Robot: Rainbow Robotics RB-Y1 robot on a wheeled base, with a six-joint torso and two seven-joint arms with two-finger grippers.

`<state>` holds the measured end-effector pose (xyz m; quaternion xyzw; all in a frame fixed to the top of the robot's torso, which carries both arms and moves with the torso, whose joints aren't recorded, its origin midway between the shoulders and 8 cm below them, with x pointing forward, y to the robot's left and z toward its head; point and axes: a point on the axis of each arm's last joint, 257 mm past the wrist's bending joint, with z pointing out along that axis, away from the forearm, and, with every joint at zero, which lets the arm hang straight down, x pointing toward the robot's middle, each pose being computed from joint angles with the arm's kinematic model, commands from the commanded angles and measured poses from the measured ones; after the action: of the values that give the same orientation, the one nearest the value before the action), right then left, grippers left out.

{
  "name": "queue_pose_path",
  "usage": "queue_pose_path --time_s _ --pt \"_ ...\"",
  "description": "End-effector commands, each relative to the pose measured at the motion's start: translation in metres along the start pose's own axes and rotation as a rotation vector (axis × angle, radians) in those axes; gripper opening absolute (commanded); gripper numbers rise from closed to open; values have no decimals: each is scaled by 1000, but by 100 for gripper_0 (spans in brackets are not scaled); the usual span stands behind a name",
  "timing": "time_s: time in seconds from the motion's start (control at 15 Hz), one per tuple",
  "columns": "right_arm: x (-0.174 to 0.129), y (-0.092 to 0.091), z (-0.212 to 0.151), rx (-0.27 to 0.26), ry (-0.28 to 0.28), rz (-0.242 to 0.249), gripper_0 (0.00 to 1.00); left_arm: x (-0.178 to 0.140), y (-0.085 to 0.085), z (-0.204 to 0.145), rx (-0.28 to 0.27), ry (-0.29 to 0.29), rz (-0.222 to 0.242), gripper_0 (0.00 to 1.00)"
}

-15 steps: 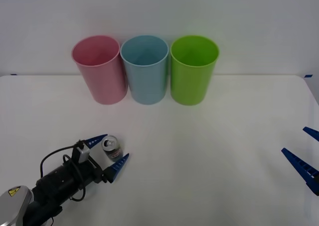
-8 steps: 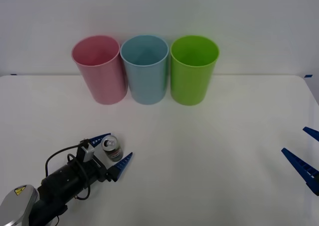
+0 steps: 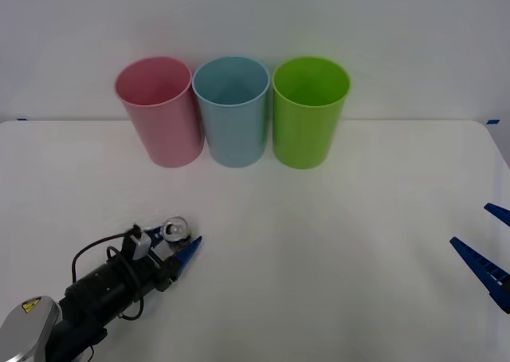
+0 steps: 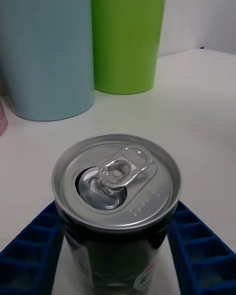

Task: Grasp the object on the table and drop it into the matching bin: aluminum can to the light blue bin, PET bottle to the pink bin.

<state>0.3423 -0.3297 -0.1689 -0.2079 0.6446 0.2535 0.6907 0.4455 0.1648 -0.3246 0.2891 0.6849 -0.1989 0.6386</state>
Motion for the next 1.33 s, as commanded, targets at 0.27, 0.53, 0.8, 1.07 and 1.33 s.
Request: queue_pose_path --time_s 0.27,0.53,0.8,1.07,1.33 --pt "0 0 0 0 0 0 100 0 5 -6 -8 -5 -6 0" --pt "0 0 0 0 0 0 100 -2 17 -23 -13 -10 2 0" --pt "0 0 0 0 0 0 100 -20 31 -33 -6 -30 43 0" --pt "0 0 0 0 0 0 100 -46 46 -47 -2 -96 26 0" --pt "0 0 0 0 0 0 100 -73 80 -68 -71 -172 -44 0"
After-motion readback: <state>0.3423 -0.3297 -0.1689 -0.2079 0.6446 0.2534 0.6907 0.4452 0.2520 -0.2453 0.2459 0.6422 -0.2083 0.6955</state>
